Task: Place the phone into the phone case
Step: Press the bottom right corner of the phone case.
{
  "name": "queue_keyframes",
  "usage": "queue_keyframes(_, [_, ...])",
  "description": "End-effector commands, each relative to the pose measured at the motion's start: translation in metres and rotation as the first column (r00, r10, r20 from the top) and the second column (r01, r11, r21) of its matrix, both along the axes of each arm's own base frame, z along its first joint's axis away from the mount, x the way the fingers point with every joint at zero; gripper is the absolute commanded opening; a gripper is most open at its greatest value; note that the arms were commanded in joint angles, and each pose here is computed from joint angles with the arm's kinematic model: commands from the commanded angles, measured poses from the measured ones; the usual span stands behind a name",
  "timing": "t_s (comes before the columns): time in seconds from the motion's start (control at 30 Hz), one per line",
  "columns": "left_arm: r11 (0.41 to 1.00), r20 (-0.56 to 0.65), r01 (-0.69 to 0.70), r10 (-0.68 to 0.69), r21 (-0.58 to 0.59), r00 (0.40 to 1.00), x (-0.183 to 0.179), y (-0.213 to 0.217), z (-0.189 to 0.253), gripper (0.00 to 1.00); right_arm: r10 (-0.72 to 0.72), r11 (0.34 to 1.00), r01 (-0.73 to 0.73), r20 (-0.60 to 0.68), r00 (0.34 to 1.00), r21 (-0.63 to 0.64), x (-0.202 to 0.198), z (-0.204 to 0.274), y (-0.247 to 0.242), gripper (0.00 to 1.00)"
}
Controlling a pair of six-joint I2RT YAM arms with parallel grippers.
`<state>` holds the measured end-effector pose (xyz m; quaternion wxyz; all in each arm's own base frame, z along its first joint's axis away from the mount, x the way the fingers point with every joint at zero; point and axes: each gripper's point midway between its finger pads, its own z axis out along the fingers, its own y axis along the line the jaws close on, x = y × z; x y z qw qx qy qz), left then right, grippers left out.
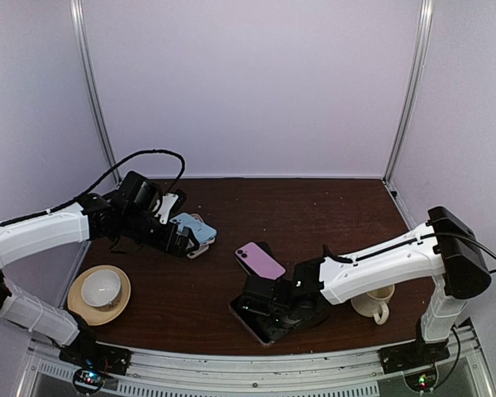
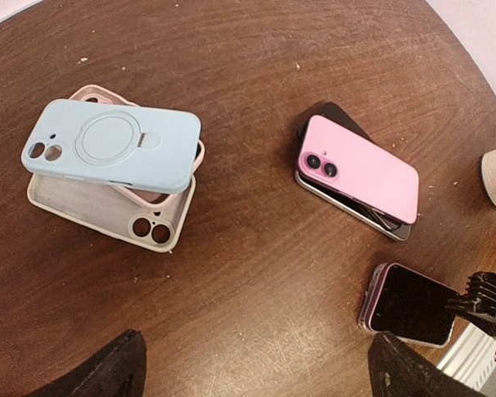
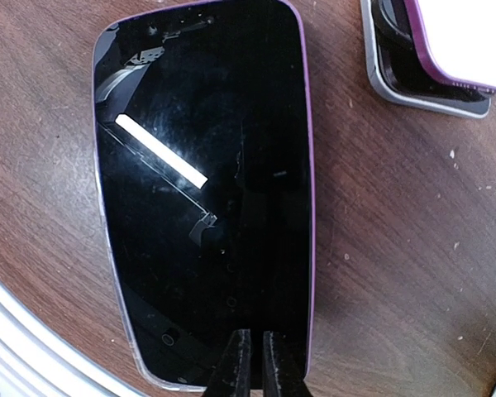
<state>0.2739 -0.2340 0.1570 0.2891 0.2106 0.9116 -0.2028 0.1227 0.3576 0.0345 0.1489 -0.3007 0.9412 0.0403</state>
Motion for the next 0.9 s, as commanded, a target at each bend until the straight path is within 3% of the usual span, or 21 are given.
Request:
queue_keyframes(0.0, [1.000,0.057,0.010,-0.008,-0.025,0.998,0.005,-0.002,0.011,0.98,-0.039,0.984,0.031,-0.040,0.998,-0.177,-0.013,-0.033,-0.043,0.08])
queue_keyframes(0.27, [1.000,0.067,0.008,-0.007,-0.023,0.998,0.006,-0.002,0.013,0.98,-0.046,0.981,0.030,-0.077,0.996,-0.190,-0.022,-0.051,-0.049,0.10])
queue_keyframes(0.43, [1.000,0.057,0.013,-0.012,-0.025,0.998,0.005,-0.003,0.011,0.98,0.013,0.985,-0.014,-0.010,1.000,-0.170,-0.005,-0.001,-0.031,0.14])
queue_keyframes(0.6, [1.000,0.061,0.014,-0.012,-0.026,0.998,0.005,-0.003,0.012,0.97,-0.014,0.999,0.015,0.005,1.000,-0.035,0.014,0.036,-0.019,0.28])
queue_keyframes(0.87, [0.999,0.060,0.016,-0.015,-0.029,0.998,0.005,-0.003,0.012,0.97,-0.024,1.000,0.024,-0.057,0.998,0.000,0.021,0.016,-0.013,0.42])
